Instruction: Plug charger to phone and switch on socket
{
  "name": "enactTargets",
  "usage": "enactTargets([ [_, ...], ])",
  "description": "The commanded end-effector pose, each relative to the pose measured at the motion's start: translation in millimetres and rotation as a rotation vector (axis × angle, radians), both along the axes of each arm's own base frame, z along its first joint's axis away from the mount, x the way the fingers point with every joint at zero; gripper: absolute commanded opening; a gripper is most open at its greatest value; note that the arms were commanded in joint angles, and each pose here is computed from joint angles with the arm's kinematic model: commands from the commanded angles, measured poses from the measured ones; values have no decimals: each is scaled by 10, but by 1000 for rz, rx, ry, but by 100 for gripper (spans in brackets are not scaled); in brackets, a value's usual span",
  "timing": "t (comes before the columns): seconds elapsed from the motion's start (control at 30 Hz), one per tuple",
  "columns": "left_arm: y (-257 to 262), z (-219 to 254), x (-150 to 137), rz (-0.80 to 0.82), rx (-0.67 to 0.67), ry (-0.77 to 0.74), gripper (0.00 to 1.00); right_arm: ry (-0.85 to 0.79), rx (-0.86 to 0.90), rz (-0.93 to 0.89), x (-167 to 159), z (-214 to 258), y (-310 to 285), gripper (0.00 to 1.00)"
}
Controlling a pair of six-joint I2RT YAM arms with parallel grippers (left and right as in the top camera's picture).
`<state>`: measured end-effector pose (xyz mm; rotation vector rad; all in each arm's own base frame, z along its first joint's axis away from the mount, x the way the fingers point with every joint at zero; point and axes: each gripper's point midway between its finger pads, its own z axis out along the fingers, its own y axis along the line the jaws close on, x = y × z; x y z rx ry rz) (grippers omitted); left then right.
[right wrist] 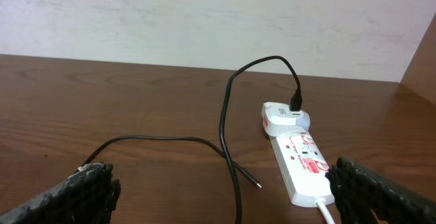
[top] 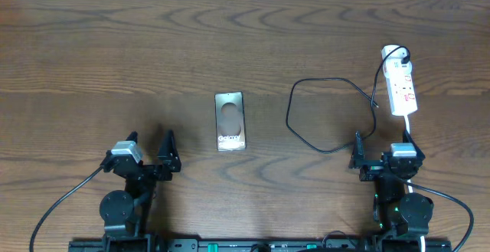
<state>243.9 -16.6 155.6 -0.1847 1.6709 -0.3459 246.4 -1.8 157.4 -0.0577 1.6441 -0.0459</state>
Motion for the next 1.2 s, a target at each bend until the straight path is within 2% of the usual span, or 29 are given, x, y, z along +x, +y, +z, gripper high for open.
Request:
enactTargets([
  [0.0, -107, -30, -29, -60, -13, 26, 91, 1, 8, 1, -1, -8, 8, 99],
  [0.23, -189, 30, -46, -108, -26, 24, 91, 1, 8, 1, -1, -8, 8, 99],
  [0.5, -194, 171, -43, -107, -53, 114, 91, 1, 8, 1, -1, -8, 8, 99],
  [0.87, -320, 571, 78, -176, -84, 285, 91, 1, 8, 1, -1, -8, 8, 99],
  [1.03, -460, 586, 157, -218, -75, 381, 91, 1, 8, 1, -1, -8, 8, 99],
  [1.17, -558, 500, 251, -204, -16, 464, 91, 1, 8, 1, -1, -8, 8, 99],
])
